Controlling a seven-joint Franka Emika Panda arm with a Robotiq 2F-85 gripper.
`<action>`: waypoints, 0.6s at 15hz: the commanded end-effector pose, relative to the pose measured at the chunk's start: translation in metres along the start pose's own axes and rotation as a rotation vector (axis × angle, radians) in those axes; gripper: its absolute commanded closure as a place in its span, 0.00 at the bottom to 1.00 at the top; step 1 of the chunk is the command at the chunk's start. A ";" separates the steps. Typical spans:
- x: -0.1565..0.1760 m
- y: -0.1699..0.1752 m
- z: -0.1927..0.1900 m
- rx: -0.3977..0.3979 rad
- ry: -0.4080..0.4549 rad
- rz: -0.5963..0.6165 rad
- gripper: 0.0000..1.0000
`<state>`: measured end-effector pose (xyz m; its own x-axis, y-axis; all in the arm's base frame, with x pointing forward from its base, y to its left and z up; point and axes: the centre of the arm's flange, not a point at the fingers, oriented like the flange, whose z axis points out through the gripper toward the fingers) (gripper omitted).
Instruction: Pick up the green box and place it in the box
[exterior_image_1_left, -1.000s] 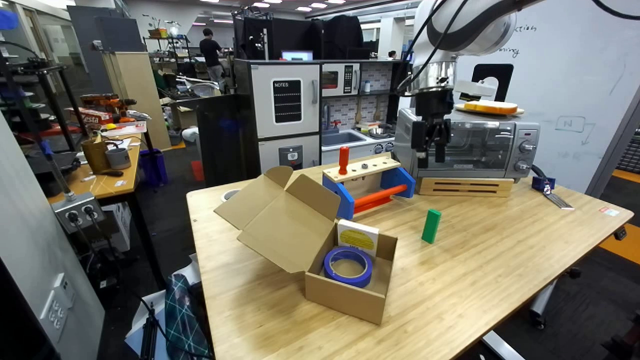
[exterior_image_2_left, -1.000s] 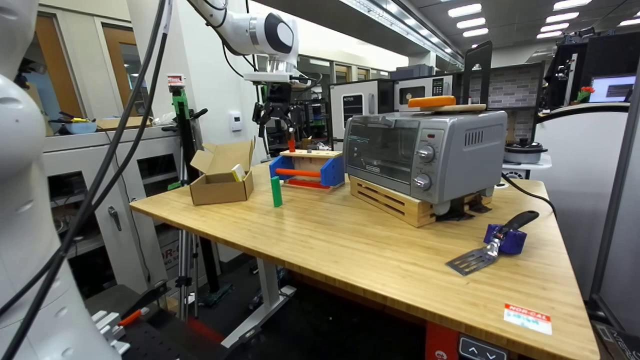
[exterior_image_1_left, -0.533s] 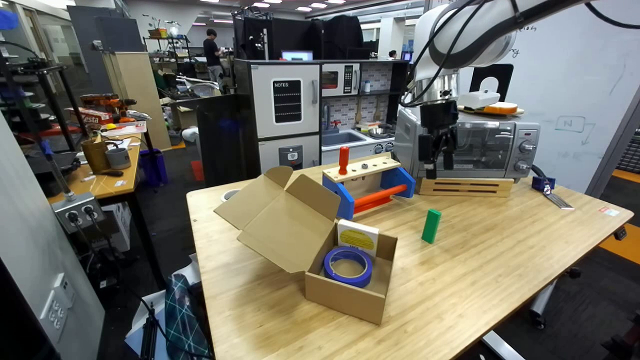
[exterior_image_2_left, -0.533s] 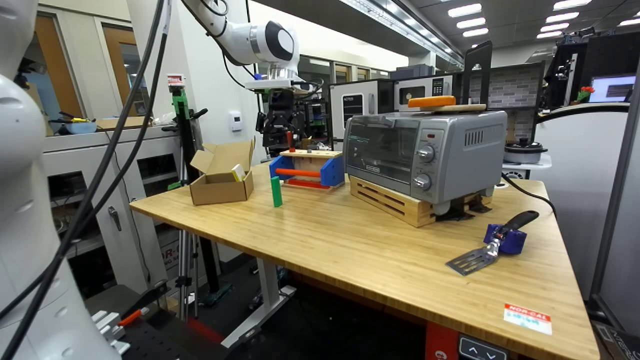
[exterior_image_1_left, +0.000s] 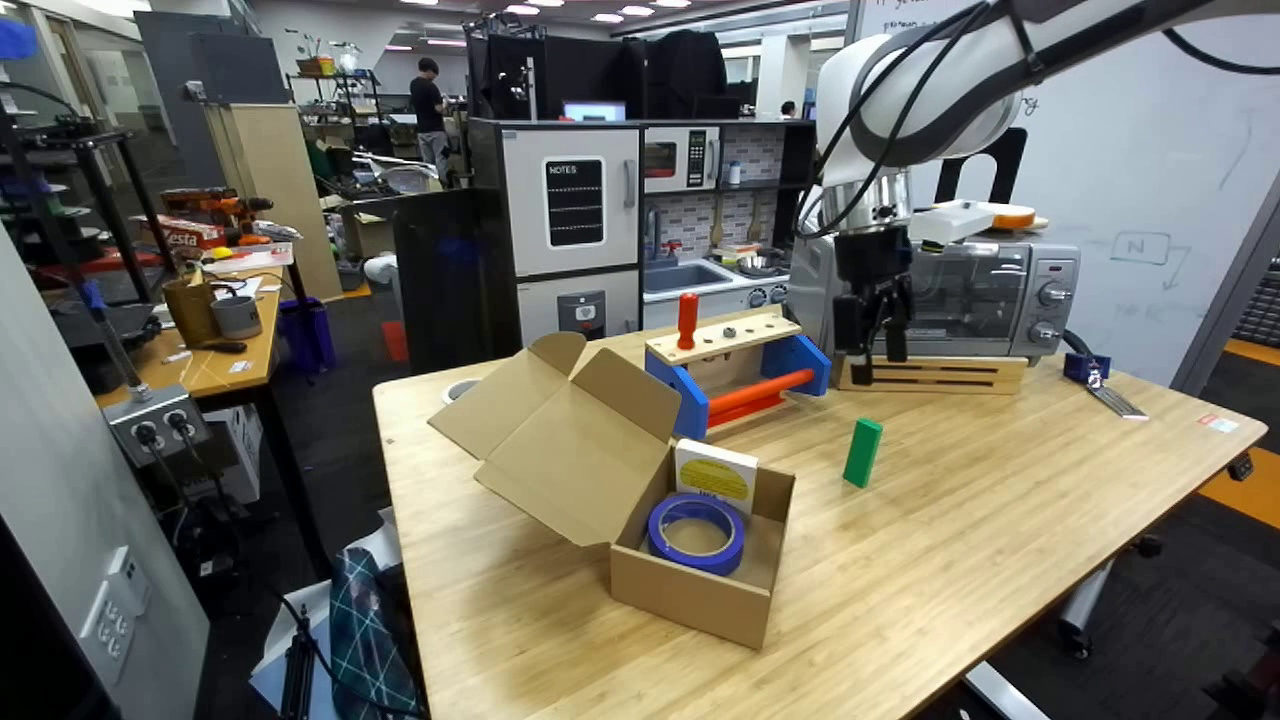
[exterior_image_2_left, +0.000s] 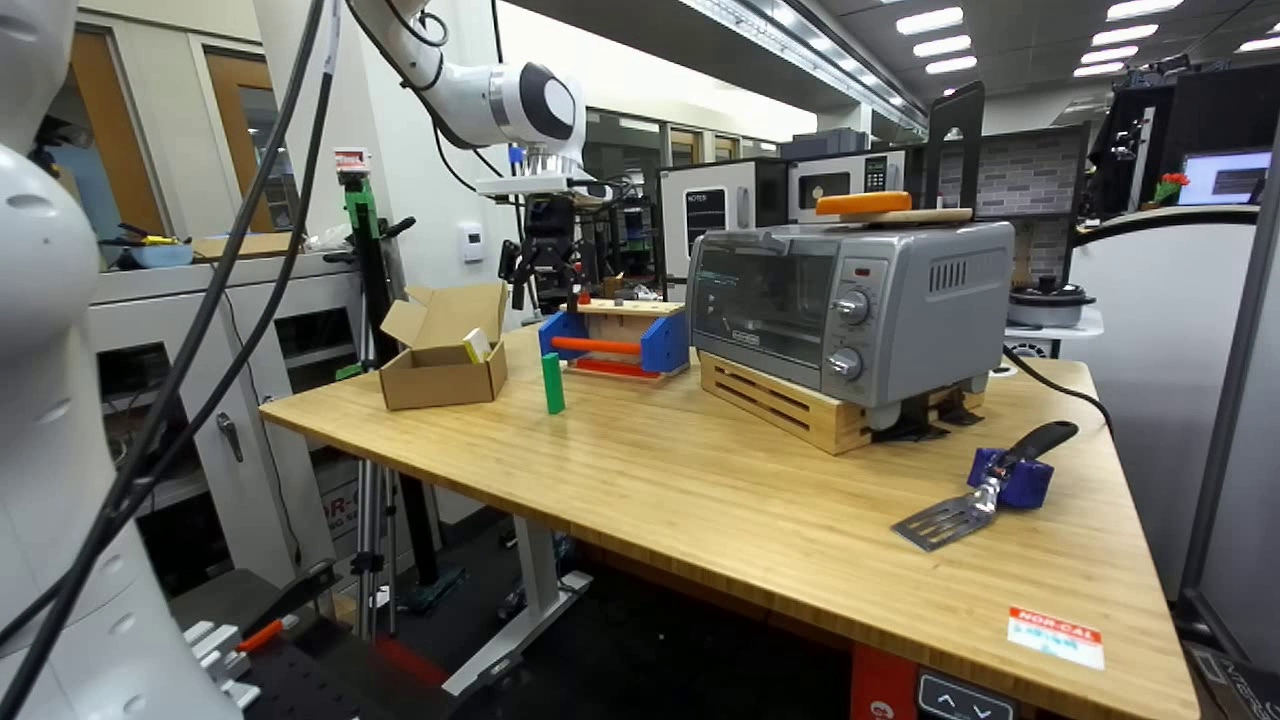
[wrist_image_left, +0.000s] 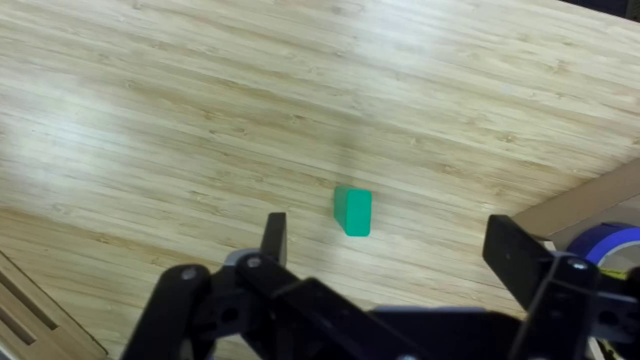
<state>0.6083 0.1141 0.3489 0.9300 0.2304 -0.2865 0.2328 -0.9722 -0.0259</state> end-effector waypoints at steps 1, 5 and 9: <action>-0.003 -0.008 0.008 -0.005 0.012 0.042 0.00; -0.003 -0.012 0.017 0.004 0.005 0.088 0.00; 0.002 -0.008 0.015 0.002 0.034 0.121 0.00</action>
<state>0.6022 0.1237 0.3346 0.9476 0.1429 -0.2858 0.1496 -0.9887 0.0016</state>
